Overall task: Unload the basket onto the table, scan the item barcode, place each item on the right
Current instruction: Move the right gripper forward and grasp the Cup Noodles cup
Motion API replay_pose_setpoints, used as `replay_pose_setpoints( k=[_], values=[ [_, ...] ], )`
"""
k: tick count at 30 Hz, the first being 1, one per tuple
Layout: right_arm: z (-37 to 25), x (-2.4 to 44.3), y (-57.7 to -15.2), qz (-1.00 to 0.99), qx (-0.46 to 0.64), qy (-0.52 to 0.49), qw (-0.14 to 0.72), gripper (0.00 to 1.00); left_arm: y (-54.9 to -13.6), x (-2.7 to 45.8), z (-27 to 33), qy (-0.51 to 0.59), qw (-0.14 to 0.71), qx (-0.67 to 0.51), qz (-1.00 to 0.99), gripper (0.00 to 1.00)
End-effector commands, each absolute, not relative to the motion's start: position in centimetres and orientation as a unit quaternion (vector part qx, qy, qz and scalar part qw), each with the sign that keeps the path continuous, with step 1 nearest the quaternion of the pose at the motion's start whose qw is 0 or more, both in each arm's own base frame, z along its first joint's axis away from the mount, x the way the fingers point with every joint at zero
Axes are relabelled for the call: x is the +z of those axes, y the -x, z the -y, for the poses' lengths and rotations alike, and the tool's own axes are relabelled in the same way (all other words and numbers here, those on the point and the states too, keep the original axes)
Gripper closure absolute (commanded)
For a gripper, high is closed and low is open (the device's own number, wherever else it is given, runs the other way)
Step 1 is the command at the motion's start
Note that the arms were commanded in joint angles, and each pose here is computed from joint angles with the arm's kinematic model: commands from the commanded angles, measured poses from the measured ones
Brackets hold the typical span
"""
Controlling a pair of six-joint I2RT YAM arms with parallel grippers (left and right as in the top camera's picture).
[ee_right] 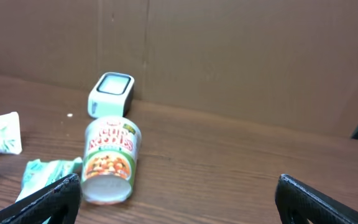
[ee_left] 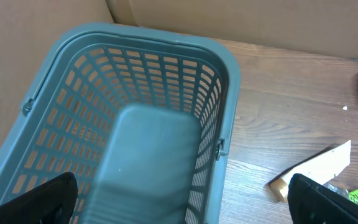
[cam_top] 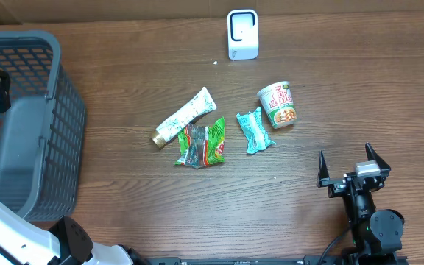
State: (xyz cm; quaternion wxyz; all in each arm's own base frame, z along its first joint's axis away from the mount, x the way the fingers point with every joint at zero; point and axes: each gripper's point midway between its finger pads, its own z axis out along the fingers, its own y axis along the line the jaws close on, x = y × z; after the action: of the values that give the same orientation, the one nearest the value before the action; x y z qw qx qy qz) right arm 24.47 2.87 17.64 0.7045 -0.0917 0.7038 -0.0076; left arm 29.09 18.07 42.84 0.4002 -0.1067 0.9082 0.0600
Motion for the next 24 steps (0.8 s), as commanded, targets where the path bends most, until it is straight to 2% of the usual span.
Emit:
replay_pose_setpoints(
  k=[1,5,9,11,20,24],
  values=[
    [-4.3,18.1,-24.2,-0.689,0.024,0.12,0.715,0.0,-29.3,42.9,-17.6,0.091,0.402,0.055,-0.909,0.0],
    [-7.4,19.6,-23.2,-0.653,0.087,0.184,0.73,0.0,-29.3,42.9,-17.6,0.091,0.402,0.055,-0.909,0.0],
    [-7.9,20.9,-22.8,-0.652,0.155,0.145,0.728,0.0,-29.3,42.8,-17.6,0.091,0.402,0.055,-0.909,0.0],
    [-8.5,21.3,-22.4,-0.655,0.169,0.157,0.72,0.0,-29.3,42.8,-17.6,0.091,0.402,0.055,-0.909,0.0],
    [-11.3,27.3,-21.3,-0.681,0.239,0.215,0.658,0.0,-29.3,42.8,-17.6,0.091,0.402,0.055,-0.909,0.0],
    [-12.4,30.2,-22.3,-0.717,0.271,0.224,0.602,0.0,-29.3,42.8,-17.6,0.091,0.402,0.055,-0.909,0.0]
  ],
)
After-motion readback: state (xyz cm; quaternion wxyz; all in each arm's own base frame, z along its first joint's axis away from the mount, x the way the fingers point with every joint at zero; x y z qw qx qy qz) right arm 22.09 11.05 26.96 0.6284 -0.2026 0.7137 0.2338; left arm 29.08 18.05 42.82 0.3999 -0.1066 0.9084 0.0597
